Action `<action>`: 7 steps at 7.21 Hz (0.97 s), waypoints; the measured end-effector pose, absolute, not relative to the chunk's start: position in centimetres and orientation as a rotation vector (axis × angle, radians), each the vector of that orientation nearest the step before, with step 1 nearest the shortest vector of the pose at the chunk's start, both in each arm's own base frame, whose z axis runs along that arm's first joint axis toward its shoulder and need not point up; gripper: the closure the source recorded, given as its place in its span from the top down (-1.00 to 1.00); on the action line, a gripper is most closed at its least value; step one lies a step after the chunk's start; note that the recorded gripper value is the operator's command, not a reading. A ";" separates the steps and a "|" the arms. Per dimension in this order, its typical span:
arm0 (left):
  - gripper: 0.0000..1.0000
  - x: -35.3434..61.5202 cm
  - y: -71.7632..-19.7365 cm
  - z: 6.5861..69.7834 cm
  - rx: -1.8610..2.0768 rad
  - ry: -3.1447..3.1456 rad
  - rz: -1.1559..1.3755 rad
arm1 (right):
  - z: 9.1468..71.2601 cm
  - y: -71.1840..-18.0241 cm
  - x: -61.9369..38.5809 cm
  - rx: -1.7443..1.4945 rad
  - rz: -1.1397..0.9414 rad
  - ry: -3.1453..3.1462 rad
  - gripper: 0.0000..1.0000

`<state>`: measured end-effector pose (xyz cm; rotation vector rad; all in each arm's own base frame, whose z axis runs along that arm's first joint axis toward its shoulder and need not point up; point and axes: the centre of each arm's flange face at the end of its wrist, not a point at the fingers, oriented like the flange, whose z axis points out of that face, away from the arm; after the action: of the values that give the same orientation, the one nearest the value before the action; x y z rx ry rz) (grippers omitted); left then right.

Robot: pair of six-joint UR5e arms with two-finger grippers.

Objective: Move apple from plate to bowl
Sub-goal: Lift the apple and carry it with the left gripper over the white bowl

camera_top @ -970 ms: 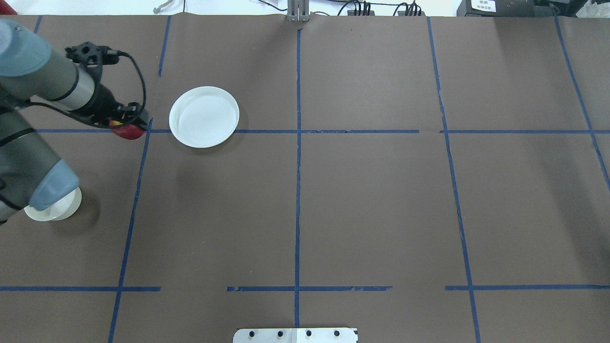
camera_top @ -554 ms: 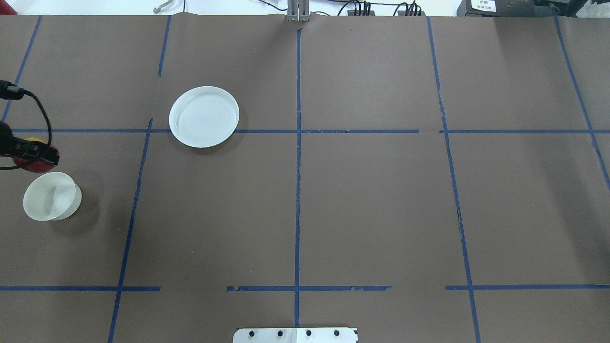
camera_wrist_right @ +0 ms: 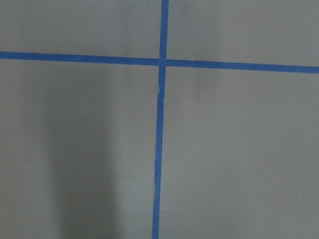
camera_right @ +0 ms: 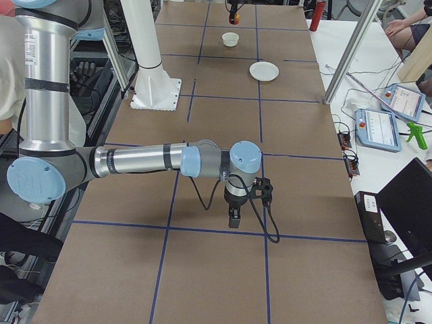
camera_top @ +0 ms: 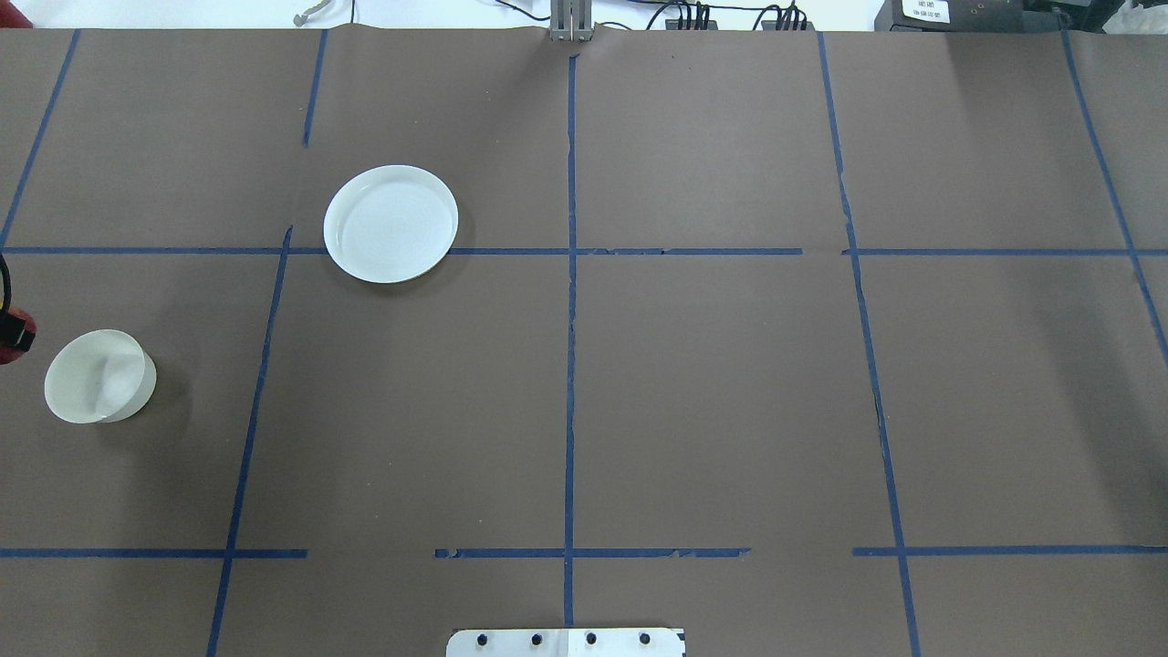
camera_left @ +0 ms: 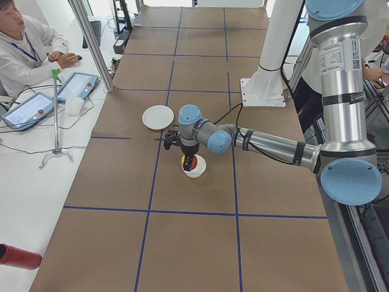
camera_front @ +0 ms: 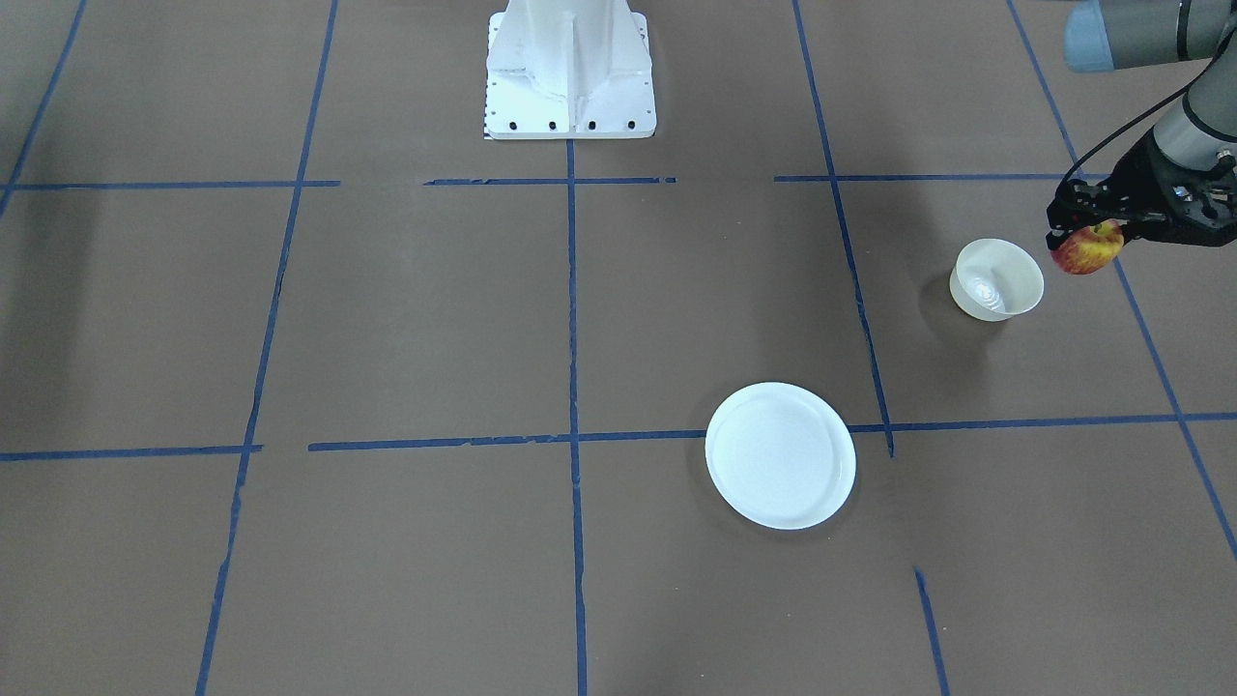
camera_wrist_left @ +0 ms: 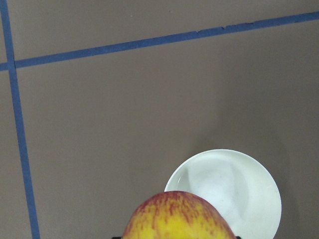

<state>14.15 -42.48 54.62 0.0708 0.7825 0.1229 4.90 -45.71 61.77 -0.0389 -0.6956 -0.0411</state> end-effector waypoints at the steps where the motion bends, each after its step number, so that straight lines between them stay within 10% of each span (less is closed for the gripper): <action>1: -1.00 14.3 -42.5 55.0 0.055 0.788 0.116 | 61.8 -45.7 4.9 -0.039 -0.041 -0.696 1.00; 7: -1.00 17.3 -45.4 55.8 -0.018 0.828 0.087 | 61.8 -45.7 4.9 -0.040 -0.041 -0.696 1.00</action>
<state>17.32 -45.36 55.79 -0.0185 0.8283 0.0866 4.90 -45.70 61.78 -0.0396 -0.6956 -0.0408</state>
